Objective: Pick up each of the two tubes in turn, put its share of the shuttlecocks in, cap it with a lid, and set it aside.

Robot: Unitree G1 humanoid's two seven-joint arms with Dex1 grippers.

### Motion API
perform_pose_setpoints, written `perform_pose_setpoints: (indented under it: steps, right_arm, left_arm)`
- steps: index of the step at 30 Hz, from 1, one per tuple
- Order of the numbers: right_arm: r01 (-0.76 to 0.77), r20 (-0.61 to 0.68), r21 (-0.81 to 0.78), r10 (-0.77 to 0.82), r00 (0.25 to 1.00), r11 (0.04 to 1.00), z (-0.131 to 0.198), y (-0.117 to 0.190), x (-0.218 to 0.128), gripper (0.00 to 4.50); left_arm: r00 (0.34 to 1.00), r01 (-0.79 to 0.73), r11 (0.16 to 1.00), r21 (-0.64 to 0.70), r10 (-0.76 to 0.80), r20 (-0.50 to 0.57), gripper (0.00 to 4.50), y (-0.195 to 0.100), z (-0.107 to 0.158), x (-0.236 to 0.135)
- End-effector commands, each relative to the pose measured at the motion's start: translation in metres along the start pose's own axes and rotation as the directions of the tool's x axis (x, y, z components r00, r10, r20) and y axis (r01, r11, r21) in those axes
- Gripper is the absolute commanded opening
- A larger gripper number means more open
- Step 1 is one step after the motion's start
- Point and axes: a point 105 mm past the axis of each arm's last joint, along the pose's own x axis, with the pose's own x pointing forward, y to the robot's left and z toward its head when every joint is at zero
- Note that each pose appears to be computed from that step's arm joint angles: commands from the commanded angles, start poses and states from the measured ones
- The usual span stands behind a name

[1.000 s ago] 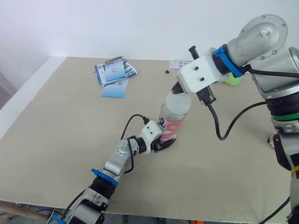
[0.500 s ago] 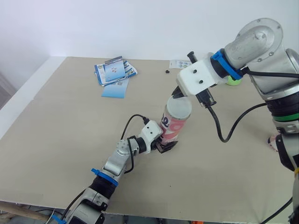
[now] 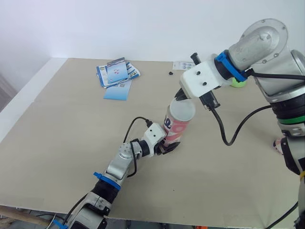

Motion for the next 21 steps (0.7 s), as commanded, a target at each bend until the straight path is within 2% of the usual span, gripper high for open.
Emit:
perform_pose_setpoints:
  steps: [1, 10, 21]
  right_arm:
    - [-0.010, -0.008, -0.029, 0.009, 1.000, 1.000, 0.006, -0.001, -0.010, 0.00]
    - [-0.038, -0.074, -0.032, 0.036, 0.997, 0.999, -0.007, -0.006, -0.008, 0.00]
    - [-0.102, -0.069, -0.050, 0.098, 0.993, 0.994, -0.008, 0.001, 0.004, 0.00]
  left_arm:
    - [0.999, 0.001, 1.000, -0.031, -0.003, -0.049, 3.32, -0.002, -0.014, -0.001]
    - [0.999, 0.007, 1.000, -0.017, -0.008, -0.052, 3.32, -0.003, -0.014, 0.002]
    - [0.998, -0.002, 1.000, -0.017, 0.001, -0.055, 3.32, -0.002, -0.014, 0.001]
